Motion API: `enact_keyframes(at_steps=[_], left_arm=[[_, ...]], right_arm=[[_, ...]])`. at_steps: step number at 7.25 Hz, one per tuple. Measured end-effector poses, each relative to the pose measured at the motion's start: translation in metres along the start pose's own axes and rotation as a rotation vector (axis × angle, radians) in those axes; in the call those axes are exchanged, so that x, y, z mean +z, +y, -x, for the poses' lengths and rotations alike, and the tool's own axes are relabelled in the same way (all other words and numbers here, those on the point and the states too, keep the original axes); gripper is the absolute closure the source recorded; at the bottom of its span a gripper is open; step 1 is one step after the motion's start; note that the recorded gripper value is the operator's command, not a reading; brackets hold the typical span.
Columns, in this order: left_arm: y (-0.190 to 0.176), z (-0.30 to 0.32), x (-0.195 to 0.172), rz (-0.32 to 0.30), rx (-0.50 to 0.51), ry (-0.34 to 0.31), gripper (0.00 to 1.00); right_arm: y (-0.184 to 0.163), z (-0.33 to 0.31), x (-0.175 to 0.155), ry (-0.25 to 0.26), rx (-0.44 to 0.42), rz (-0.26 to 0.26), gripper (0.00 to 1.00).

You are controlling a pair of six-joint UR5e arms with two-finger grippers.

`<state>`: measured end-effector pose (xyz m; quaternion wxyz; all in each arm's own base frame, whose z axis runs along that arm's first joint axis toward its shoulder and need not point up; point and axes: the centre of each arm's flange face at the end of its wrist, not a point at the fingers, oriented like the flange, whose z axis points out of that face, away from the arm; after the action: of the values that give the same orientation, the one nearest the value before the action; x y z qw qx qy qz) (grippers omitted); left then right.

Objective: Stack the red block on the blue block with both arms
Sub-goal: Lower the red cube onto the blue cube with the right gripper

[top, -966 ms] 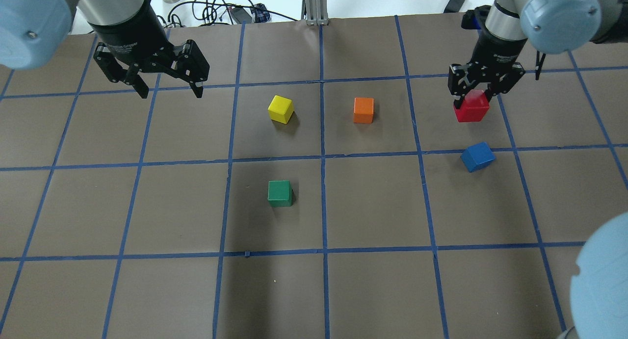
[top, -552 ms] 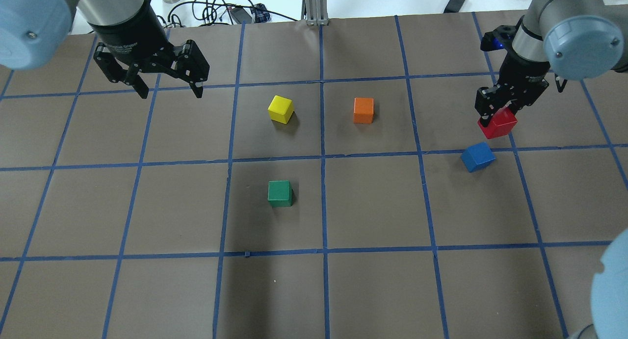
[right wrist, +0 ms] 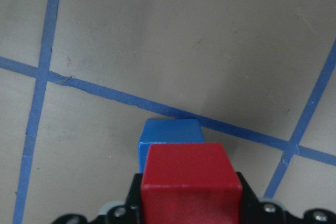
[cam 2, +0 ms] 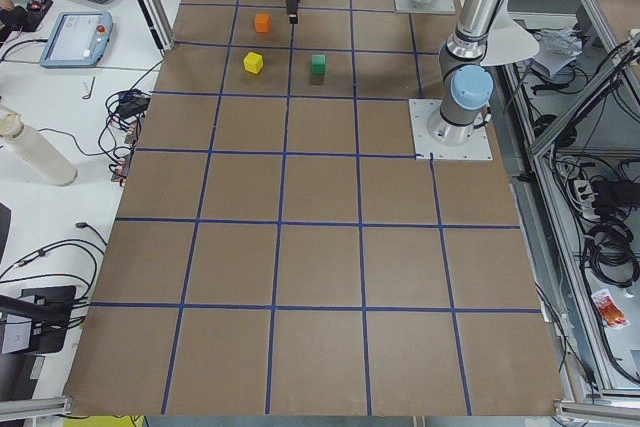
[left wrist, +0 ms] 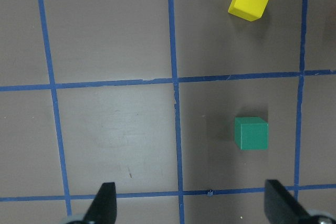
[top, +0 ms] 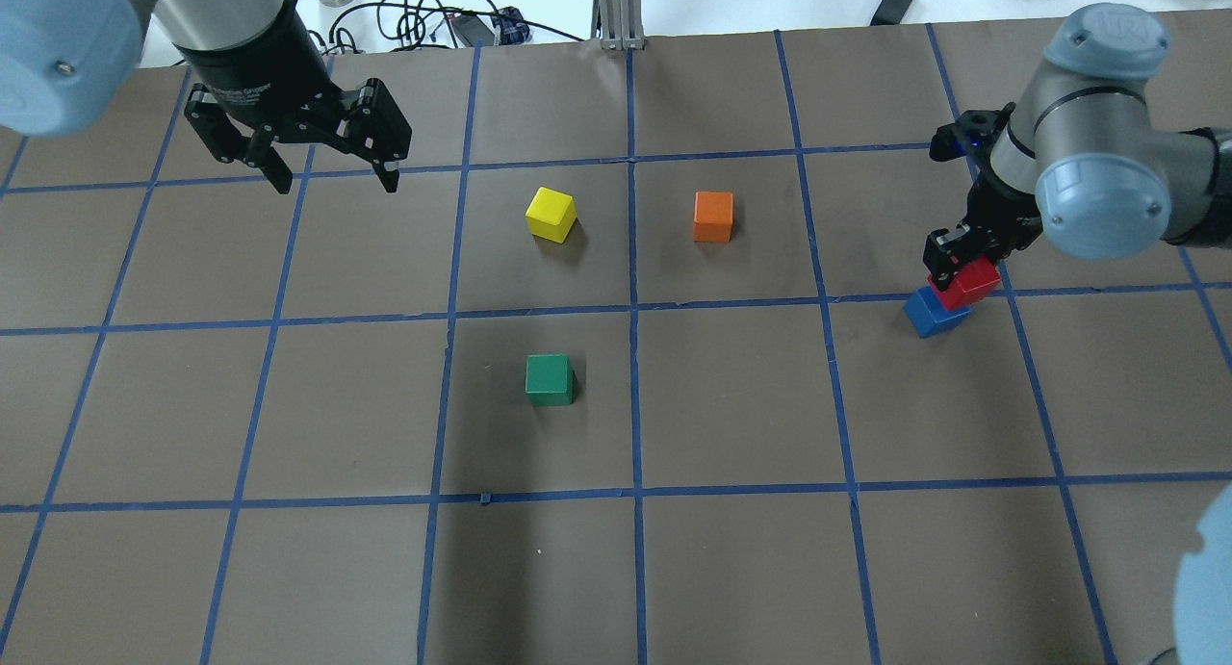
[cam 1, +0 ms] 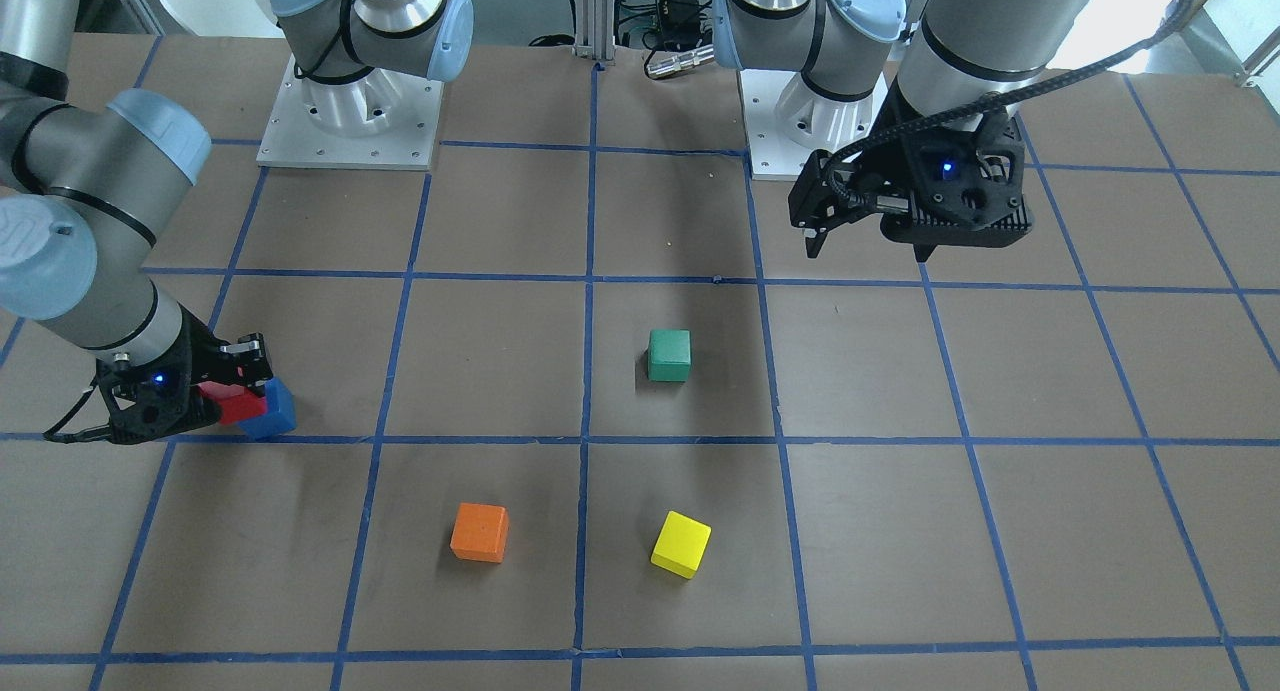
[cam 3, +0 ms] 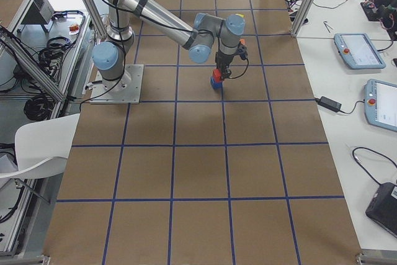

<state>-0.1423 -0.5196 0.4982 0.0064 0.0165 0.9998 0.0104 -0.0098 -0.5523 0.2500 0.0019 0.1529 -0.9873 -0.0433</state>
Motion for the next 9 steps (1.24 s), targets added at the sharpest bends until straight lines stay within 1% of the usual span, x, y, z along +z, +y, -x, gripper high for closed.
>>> enact_keyframes(at_steps=[2,5,6,7,8,9], left_arm=[[0.0,-0.0002,0.0,0.0,0.0,0.0,0.0],[-0.0005,0.0002,0.0007,0.001,-0.001,0.0,0.0],[-0.0006,0.0002,0.0008,0.001,-0.001,0.0,0.0],[-0.0006,0.0004,0.0008,0.002,-0.001,0.0,0.0],[-0.0007,0.0004,0.0008,0.002,-0.001,0.0,0.0],[-0.0007,0.0005,0.0008,0.002,-0.001,0.0,0.0]], right_arm=[[0.0033,0.0041,0.0043,0.003,-0.001,-0.013,1.0],[0.0062,0.0071,0.0014,0.002,-0.003,-0.007,1.0],[0.0076,0.0081,0.0001,0.0,-0.003,-0.002,0.94],[0.0083,0.0086,-0.0005,-0.003,-0.003,0.0,0.86],[0.0084,0.0088,-0.0003,-0.004,-0.003,0.001,0.62],[0.0082,0.0088,0.0002,-0.005,-0.002,0.001,0.3]])
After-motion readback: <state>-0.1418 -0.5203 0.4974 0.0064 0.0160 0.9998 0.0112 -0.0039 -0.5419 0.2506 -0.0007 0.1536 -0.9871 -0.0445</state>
